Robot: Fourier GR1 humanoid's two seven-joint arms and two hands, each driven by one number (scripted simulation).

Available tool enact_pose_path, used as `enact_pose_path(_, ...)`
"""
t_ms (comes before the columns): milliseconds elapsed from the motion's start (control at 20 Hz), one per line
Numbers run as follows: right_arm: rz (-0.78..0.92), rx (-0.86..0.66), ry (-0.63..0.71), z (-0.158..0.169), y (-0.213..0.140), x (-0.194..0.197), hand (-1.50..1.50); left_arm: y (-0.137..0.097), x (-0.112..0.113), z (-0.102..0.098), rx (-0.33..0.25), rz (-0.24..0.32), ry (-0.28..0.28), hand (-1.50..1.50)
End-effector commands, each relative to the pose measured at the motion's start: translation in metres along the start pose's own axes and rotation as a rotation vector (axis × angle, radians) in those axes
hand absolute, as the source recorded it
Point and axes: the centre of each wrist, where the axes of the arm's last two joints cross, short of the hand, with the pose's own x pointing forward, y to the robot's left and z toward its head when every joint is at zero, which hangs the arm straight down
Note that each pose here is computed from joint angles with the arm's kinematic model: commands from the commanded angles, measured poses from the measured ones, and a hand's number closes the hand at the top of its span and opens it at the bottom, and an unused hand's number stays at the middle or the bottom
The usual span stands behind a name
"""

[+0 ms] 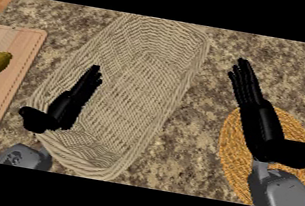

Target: Pick the bell pepper from the placemat and place it in the basket

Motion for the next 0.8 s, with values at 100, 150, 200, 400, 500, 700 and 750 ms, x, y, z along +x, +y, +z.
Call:
enact_pose_path(100, 0.342, -0.437, 0.107, 0.035, -0.087, -0.004, 1.5, 0.055, 0.011, 0.01, 0.208, -0.079, 0.049, 0.0)
enact_pose_path(150, 0.425, -0.551, 0.124, 0.044, -0.112, -0.001, 1.5, 0.074, 0.017, 0.015, 0.255, -0.13, 0.042, 0.0)
enact_pose_path(200, 0.534, -0.662, 0.147, 0.057, -0.141, 0.005, 1.5, 0.08, 0.015, 0.018, 0.306, -0.143, 0.059, 0.0)
enact_pose_path(400, 0.742, -0.79, -0.13, 0.052, -0.133, 0.002, 1.5, 0.09, 0.034, 0.009, 0.357, -0.169, 0.078, 0.0)
enact_pose_path(500, 0.805, -0.959, -0.067, 0.058, -0.126, -0.023, -1.5, 0.086, 0.036, 0.0, 0.345, -0.159, 0.088, 0.0)
enact_pose_path(700, 0.958, -1.246, 0.026, 0.066, -0.146, -0.035, -1.5, 0.089, 0.035, 0.002, 0.353, -0.174, 0.083, 0.0)
enact_pose_path(750, 0.96, -1.292, 0.046, 0.066, -0.144, -0.037, -1.5, 0.089, 0.041, -0.002, 0.358, -0.191, 0.085, 0.0)
